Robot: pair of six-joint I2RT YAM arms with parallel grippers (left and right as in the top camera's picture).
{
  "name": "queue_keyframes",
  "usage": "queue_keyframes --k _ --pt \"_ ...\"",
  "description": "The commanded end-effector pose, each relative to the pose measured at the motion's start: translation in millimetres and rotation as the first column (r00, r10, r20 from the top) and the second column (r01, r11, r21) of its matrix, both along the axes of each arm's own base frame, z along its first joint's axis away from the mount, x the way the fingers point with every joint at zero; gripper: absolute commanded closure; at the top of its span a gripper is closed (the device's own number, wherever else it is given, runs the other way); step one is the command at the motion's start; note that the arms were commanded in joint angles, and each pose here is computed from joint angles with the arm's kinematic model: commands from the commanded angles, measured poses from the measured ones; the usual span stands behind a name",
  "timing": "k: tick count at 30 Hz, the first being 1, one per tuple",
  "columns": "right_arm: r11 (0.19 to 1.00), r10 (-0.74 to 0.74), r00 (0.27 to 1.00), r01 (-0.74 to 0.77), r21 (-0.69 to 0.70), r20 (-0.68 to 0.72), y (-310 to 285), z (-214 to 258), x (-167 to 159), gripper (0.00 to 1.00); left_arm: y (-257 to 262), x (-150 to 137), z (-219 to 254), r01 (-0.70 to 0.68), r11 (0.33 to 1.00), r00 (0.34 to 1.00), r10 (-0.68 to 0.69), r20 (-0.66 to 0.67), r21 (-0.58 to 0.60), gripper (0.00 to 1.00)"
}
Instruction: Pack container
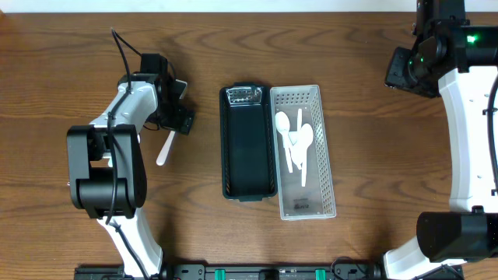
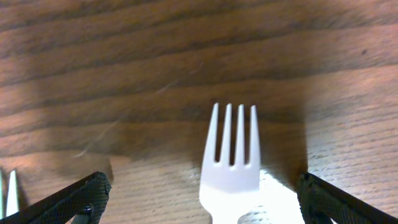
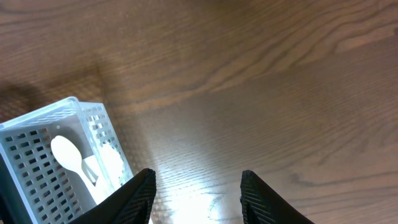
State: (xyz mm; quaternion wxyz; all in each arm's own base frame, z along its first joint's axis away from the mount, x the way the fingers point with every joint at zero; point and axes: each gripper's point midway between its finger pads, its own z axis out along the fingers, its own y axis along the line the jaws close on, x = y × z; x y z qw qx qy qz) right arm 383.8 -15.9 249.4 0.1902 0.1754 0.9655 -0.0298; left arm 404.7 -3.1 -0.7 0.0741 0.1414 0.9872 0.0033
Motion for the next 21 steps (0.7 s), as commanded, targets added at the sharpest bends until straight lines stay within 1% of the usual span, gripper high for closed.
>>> queue_keyframes --k 1,4,5,7,8,10,11,15,19,21 --pt "1.000 -0.005 1.000 0.005 0.000 -0.019 -1.1 -5.7 -3.3 0.53 -12.2 -2.1 -10.6 0.025 0.998 0.999 -0.026 -0.023 -0.061 0.02" --pt "1.000 -0.006 0.999 0.006 0.000 -0.036 -1.4 -11.1 -5.4 0.52 -14.8 -3.6 -10.6 0.010 0.997 0.999 -0.012 -0.030 -0.078 0.01" --pt "1.000 -0.006 0.999 0.006 -0.001 -0.043 -1.4 -13.5 -6.3 0.52 -14.8 -4.6 -10.7 0.002 0.997 0.999 -0.004 -0.035 -0.079 0.04" --pt "1.000 -0.006 0.998 0.006 -0.001 -0.061 -1.4 -19.7 -8.5 0.52 -14.8 -7.6 -11.1 -0.002 0.997 0.999 -0.001 -0.047 -0.079 0.17" --pt "1.000 -0.006 0.997 0.006 -0.001 -0.072 -1.4 -23.6 -10.1 0.52 -14.8 -9.6 -11.3 -0.003 0.997 0.998 -0.001 -0.056 -0.079 0.20" --pt "1.000 -0.006 0.996 0.006 -0.001 -0.089 -1.4 -30.1 -12.2 0.52 -14.7 -13.2 -11.6 -0.004 0.997 0.997 -0.002 -0.071 -0.078 0.21" --pt "1.000 -0.006 0.995 0.006 -0.001 -0.098 -1.4 -33.9 -13.1 0.52 -14.6 -15.0 -11.7 -0.004 0.997 0.997 -0.002 -0.078 -0.078 0.29" --pt "1.000 -0.005 0.995 0.005 -0.001 -0.098 -1.4 -37.4 -12.2 0.52 -14.6 -16.5 -11.8 -0.005 0.997 0.996 -0.002 -0.084 -0.078 0.40" --pt "1.000 -0.005 0.996 0.005 -0.001 -0.094 -1.4 -37.1 -11.1 0.52 -14.5 -16.3 -11.8 -0.004 0.997 0.997 -0.002 -0.083 -0.078 0.56" --pt "1.000 -0.005 0.996 0.005 -0.002 -0.094 -1.5 -37.2 -11.2 0.52 -14.5 -16.3 -11.8 -0.004 0.997 0.997 -0.002 -0.083 -0.078 0.58"
